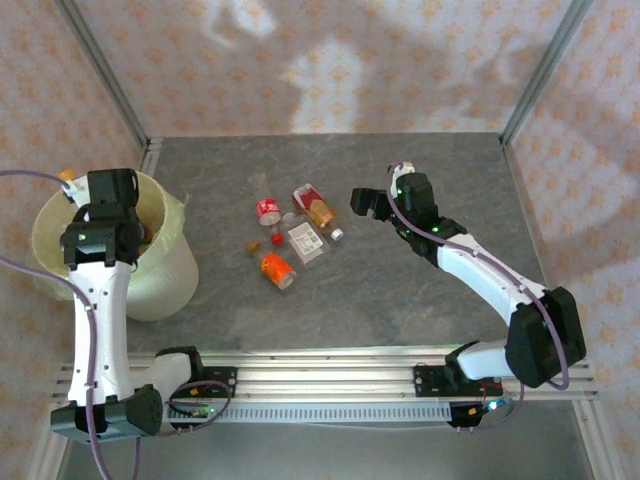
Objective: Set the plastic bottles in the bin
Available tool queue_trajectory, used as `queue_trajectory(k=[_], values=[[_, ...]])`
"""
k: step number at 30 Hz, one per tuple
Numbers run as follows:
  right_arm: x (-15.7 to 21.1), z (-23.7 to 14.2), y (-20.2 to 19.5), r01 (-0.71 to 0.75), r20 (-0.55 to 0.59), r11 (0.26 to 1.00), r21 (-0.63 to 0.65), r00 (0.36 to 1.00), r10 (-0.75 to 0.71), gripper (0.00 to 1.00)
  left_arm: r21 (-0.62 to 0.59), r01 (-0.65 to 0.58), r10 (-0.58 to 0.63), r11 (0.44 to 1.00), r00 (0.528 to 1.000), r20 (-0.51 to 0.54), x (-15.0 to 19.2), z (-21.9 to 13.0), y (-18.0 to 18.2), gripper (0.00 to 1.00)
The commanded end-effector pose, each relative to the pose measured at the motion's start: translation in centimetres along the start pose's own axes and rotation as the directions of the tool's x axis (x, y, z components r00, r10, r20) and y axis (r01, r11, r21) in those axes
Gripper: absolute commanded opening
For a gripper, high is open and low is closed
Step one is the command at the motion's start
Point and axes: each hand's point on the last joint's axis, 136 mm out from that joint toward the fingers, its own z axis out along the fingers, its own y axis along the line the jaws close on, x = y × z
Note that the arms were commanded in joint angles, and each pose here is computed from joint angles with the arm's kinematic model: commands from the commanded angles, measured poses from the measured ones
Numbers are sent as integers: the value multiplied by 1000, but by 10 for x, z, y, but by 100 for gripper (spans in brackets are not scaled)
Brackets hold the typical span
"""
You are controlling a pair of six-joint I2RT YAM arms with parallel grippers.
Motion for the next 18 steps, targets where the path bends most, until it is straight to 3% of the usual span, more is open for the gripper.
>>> queue_trajectory(k=[1, 11, 18], values=[[-7, 0, 1, -12, 15, 1000, -7, 1000, 13, 99, 10, 6, -6, 1000, 999, -33, 7, 3, -1, 56], [-3, 3, -1, -7, 4, 1000, 1, 1000, 7, 99, 26, 16, -15, 1000, 998, -64, 3, -1, -4, 79], [3, 11, -1, -14, -24, 1000, -2, 1000, 14, 100, 189, 78, -75, 979, 997, -26, -6, -22, -19, 90]])
